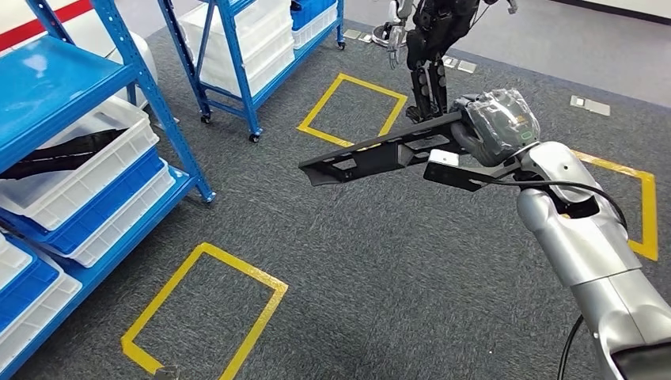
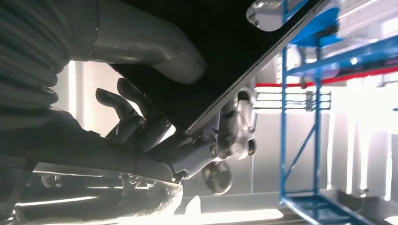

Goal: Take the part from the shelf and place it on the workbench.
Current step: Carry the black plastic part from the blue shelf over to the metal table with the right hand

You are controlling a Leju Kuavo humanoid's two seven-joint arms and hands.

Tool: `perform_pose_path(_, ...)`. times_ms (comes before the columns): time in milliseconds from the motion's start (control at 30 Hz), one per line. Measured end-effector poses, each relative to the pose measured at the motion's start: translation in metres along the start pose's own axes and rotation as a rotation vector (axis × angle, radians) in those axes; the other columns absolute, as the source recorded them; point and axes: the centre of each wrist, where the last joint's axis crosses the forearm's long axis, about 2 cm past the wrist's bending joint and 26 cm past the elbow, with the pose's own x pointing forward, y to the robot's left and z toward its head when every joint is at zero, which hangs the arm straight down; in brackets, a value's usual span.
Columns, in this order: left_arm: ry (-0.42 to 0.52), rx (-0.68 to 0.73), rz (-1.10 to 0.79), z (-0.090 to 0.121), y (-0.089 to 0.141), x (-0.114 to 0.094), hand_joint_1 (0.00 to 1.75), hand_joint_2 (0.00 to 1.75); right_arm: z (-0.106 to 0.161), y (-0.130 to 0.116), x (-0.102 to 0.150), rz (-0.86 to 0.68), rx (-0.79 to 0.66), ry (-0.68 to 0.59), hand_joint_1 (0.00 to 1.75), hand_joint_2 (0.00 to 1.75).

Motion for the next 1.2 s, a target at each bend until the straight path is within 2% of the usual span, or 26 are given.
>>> perform_pose_path(333, -0.005, 0.013, -0.009, -0.002, 0.008, 0.001, 0.00, 0.00, 0.001, 0.007, 0.001, -0.010, 0.021, 0.003, 1.75, 1.75)
perform_pose_path(767, 0.004, 0.001, -0.022, -0.002, 0.006, 0.002, 0.00, 0.00, 0.003, 0.006, -0.003, -0.012, 0.021, 0.018, 1.75, 1.75)
perform_pose_path(1200, 0.008, -0.026, -0.038, -0.003, -0.003, 0.007, 0.00, 0.00, 0.030, 0.005, -0.023, 0.013, 0.029, 0.073, 1.75, 1.75)
